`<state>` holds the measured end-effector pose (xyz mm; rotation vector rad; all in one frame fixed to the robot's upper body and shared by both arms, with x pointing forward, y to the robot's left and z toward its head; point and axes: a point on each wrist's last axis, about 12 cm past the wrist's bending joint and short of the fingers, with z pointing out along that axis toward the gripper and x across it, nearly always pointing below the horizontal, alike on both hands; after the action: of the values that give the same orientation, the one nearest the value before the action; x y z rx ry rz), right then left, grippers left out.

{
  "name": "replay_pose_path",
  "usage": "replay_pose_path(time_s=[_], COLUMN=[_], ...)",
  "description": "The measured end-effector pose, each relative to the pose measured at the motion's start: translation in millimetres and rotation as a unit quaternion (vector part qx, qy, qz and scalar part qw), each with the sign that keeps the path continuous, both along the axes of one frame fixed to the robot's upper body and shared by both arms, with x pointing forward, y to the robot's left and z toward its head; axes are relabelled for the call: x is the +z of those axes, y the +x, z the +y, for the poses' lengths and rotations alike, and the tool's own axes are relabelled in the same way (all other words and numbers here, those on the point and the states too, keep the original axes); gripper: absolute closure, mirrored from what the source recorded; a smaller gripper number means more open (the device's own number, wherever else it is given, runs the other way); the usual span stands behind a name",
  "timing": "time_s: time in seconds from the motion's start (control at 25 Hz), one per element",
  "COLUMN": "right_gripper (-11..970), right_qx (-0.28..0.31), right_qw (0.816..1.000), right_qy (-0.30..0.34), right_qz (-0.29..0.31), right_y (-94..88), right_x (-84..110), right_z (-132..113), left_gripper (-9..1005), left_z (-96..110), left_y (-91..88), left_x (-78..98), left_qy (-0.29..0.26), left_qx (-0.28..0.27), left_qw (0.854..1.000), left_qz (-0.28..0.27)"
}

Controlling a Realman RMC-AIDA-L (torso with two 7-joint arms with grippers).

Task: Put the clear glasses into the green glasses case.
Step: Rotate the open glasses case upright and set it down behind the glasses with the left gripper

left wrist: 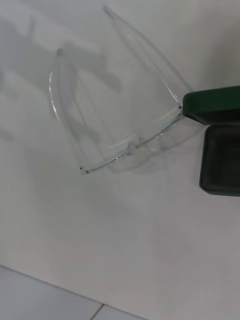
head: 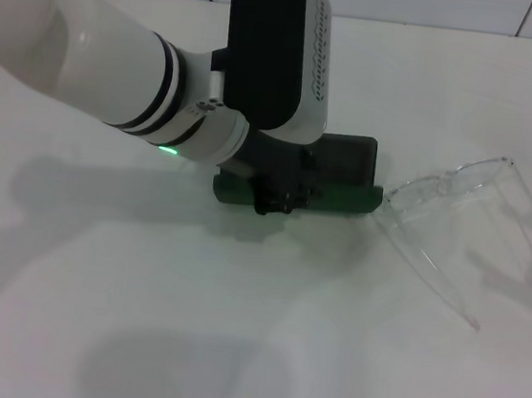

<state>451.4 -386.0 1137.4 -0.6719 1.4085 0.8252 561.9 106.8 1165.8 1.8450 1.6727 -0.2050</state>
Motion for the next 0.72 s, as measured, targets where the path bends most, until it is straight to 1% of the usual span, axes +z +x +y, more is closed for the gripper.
replay_pose_path(time_s=[0.16, 0.32, 0.48, 0.72], right_gripper=[84, 84, 84, 84], right_qx=[-0.001, -0.001, -0.001, -0.001], right_qw=[1.0, 1.0, 1.0, 1.0], right_qy=[0.0, -0.001, 0.002, 0.004], right_qz=[0.0, 0.0, 0.003, 0.004], right_y=[-0.5, -0.5, -0.7, -0.7], right_x=[-0.1, 0.0, -1.1, -1.8], right_z=[-1, -1, 0, 0], left_gripper=[763, 778, 792, 814], left_z=[-1, 2, 7, 8], left_y=[-0.7, 0.6, 2.3, -0.9], left_x=[4.1, 5.3, -1.9, -10.7], left_qy=[-0.004, -0.006, -0.001, 0.013], left_qx=[-0.003, 0.008, 0.023, 0.022], left_qw=[1.0, 1.0, 1.0, 1.0], left_qz=[-0.007, -0.015, -0.015, -0.005])
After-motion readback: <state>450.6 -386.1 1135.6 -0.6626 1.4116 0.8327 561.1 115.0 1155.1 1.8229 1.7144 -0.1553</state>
